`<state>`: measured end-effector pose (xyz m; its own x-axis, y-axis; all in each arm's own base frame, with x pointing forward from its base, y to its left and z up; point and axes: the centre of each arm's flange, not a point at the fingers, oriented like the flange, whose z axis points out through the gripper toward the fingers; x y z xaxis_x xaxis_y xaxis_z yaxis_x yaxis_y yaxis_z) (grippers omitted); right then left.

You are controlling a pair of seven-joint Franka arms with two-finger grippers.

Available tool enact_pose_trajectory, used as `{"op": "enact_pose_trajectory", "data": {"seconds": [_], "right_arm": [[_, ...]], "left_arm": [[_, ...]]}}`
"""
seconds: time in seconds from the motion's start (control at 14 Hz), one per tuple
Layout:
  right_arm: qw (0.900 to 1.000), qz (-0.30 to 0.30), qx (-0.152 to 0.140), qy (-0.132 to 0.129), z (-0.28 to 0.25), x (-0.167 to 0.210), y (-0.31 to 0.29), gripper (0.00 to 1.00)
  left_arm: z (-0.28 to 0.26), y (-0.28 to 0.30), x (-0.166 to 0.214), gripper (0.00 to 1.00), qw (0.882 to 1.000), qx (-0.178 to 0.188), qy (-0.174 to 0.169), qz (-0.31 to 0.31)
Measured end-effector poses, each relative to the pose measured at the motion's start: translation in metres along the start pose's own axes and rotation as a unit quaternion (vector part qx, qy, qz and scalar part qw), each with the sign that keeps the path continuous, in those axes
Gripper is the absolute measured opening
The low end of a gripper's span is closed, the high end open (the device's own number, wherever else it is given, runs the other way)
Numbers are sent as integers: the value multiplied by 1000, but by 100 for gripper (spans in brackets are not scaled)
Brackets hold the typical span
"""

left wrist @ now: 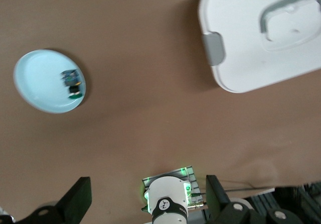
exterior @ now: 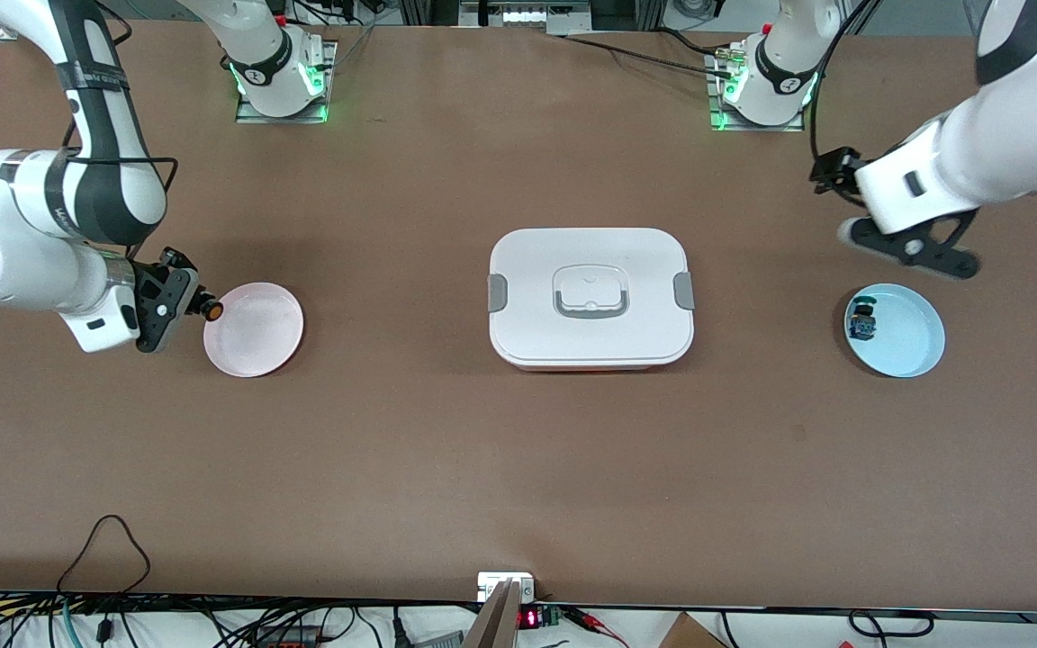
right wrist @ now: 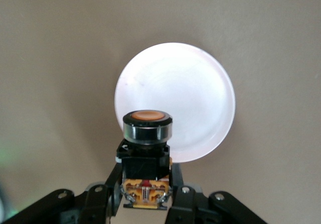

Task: Transfer orange switch to right arm and place
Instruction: 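Carry the switch with the right gripper over the white plate, then lower the switch onto the white plate and open the right gripper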

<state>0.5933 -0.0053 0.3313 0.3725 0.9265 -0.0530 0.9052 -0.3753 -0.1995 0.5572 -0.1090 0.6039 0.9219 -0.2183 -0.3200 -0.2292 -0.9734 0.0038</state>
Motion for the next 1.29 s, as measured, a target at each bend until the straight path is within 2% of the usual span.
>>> {"op": "enact_pose_trajectory", "data": {"seconds": [0.14,0.29,0.43,0.57,1.0,1.29], "right_arm": [[998,-56,-19,3,18,-1,0,41],[992,-119,-46,6,33,2,-1,41],[986,-153,-61,6,49,3,-6,41],[985,-162,-66,4,68,0,-11,41],[982,-172,-76,0,109,0,-22,41],[977,-189,-101,0,133,5,-30,41]], "left_arm": [[-13,-20,-17,100,996,11,45,-82],[-11,-40,-25,100,987,10,87,-133],[1,-61,-23,100,983,-7,114,-144],[19,-77,-14,100,986,-14,129,-109],[37,-101,-11,100,987,-17,128,-94],[37,-100,-12,100,988,-17,125,-90]]}}
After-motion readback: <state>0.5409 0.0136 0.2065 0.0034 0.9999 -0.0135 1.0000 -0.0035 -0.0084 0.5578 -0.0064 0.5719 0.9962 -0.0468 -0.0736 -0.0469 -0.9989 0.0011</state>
